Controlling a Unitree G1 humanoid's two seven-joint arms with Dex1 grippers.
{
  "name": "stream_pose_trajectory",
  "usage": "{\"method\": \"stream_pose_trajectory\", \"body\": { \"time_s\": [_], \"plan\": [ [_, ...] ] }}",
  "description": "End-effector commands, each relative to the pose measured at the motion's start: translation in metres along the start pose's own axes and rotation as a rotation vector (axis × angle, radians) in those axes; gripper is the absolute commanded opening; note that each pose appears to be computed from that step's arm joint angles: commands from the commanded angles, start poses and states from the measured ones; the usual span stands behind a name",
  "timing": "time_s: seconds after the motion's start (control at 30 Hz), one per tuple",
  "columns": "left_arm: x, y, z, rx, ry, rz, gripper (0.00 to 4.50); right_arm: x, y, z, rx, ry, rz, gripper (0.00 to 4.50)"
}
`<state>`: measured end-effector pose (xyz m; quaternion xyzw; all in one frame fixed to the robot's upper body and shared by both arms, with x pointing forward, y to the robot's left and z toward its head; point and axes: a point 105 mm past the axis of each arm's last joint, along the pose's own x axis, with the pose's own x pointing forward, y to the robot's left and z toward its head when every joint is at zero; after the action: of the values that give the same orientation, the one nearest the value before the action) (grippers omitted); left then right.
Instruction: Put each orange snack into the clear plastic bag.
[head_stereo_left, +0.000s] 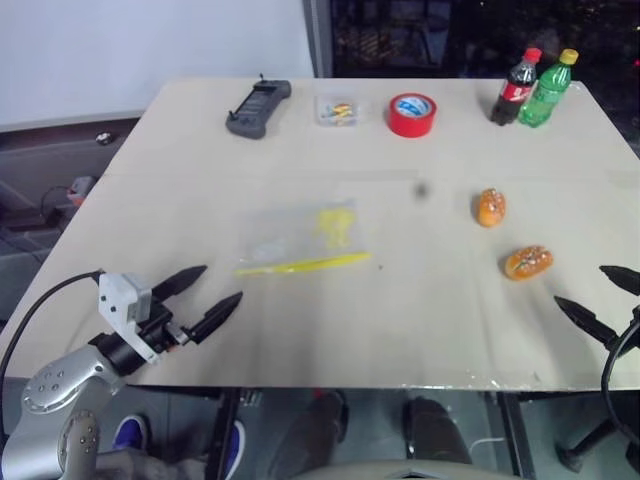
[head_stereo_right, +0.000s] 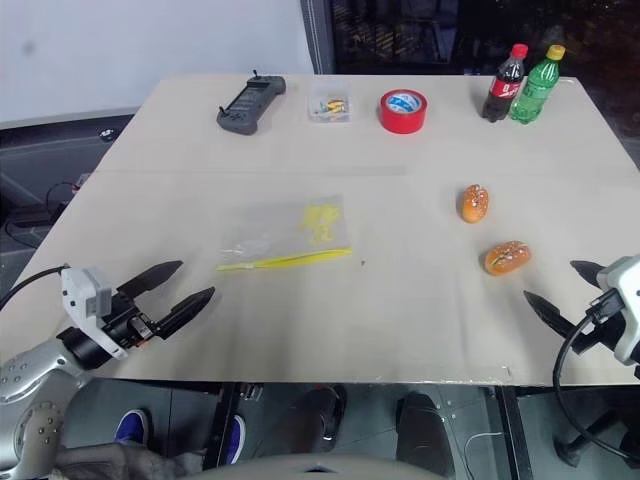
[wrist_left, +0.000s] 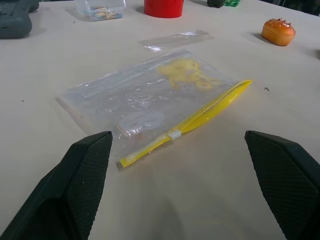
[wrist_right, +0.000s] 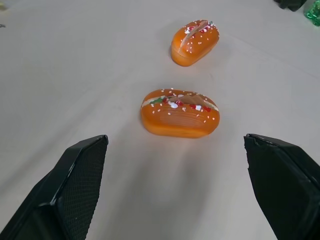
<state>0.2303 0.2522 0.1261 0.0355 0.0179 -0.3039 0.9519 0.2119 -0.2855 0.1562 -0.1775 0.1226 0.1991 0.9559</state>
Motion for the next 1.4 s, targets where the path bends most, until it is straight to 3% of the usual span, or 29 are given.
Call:
{"method": "stream_pose_trajectory", "body": {
  "time_s": [0.03,0.23,0.37,0.63,0.9,1.2,1.4],
  "plan": [
    [-0.005,0.002,0.007,0.028,-0.014,0.004,4.5,0.001,-0.002,0.011,-0.051,-0.039,0.007,4.46],
    [0.002,0.005,0.011,0.004,-0.02,0.044,4.5,0.015,0.009,0.021,-0.072,-0.096,0.085,4.46],
    [0.015,0.022,0.005,-0.037,0.099,0.16,4.5,0.031,0.036,0.042,-0.098,-0.182,0.207,4.46],
    [0.045,0.055,0.013,-0.401,0.174,0.14,4.5,0.06,0.097,0.085,-0.114,-0.349,0.501,4.46],
    [0.053,0.086,-0.01,-0.655,0.331,0.119,4.5,0.069,0.122,0.099,-0.146,-0.392,0.616,4.46],
    [0.086,0.063,-0.033,-0.853,0.434,-0.141,4.5,0.059,0.128,0.099,-0.138,-0.372,0.598,4.46],
    [0.112,0.033,-0.018,-0.946,0.423,-0.41,4.5,0.051,0.132,0.098,-0.124,-0.353,0.578,4.46]
  ]
}}
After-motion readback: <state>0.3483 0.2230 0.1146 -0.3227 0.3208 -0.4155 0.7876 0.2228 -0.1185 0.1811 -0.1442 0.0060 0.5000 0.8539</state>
